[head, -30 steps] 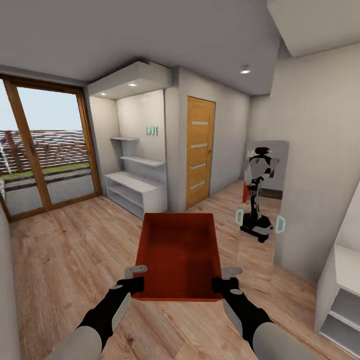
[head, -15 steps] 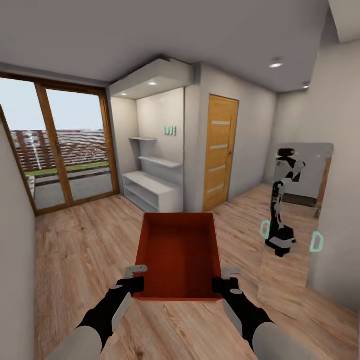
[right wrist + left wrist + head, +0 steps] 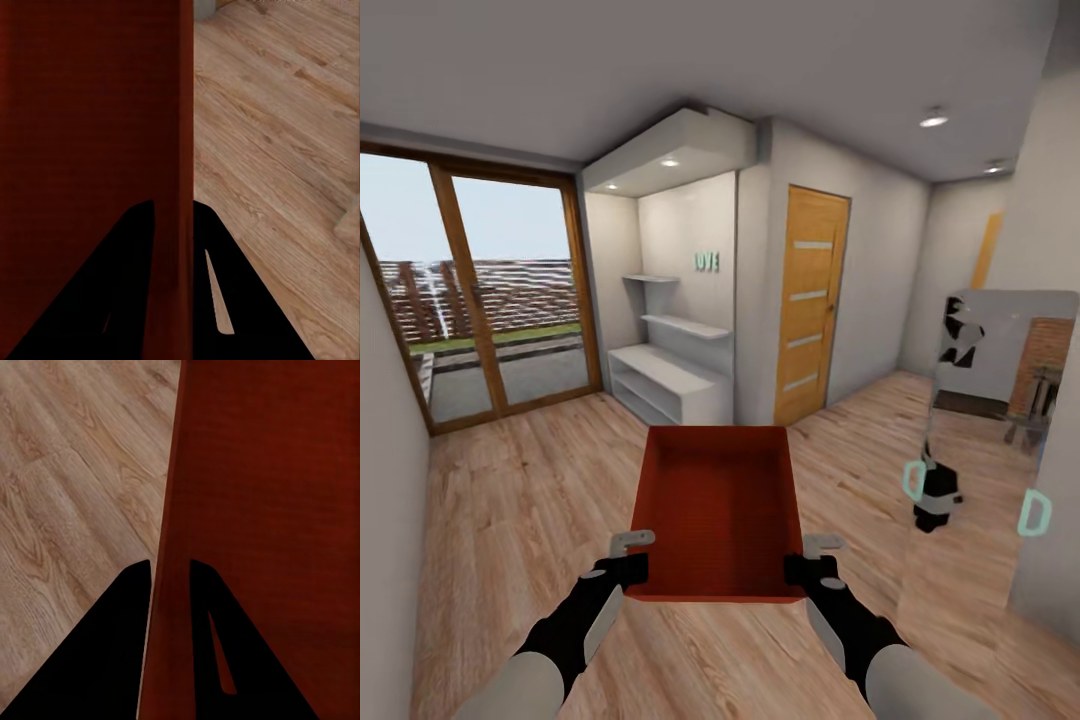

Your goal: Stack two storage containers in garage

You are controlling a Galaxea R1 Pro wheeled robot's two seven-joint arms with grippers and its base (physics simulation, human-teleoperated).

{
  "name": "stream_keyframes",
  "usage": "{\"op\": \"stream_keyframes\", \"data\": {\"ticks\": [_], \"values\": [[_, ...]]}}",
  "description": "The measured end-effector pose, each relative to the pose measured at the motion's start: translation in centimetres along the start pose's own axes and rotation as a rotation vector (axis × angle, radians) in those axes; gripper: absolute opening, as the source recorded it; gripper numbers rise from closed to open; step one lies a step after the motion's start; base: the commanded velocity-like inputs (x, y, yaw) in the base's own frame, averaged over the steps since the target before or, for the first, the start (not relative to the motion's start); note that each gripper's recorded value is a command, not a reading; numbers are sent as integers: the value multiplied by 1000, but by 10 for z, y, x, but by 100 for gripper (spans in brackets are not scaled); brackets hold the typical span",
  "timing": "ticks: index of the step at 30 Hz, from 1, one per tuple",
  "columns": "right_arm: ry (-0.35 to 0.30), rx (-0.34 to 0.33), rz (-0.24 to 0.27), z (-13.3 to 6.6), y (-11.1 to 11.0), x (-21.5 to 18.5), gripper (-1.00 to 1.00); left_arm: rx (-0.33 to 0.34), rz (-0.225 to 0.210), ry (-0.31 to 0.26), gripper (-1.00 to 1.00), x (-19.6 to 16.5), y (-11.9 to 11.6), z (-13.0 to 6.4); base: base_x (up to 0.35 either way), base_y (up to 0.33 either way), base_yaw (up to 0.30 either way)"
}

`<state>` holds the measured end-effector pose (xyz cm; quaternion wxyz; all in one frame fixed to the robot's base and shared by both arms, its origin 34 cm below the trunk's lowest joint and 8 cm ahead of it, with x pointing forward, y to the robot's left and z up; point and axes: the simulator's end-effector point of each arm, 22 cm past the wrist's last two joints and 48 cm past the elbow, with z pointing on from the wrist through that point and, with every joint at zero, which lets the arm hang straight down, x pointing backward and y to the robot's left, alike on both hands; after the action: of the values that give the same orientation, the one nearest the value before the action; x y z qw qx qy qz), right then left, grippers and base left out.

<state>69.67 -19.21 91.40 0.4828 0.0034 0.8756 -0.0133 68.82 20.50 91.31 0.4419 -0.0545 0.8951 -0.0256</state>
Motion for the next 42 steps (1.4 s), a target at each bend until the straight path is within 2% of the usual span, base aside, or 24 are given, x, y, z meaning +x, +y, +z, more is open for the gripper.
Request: {"op": "stream_keyframes", "data": {"ticks": [42], "values": [[0, 0, 0, 0, 0, 0, -100, 0, 0, 1, -100, 0, 0, 0, 322, 0, 0]]}}
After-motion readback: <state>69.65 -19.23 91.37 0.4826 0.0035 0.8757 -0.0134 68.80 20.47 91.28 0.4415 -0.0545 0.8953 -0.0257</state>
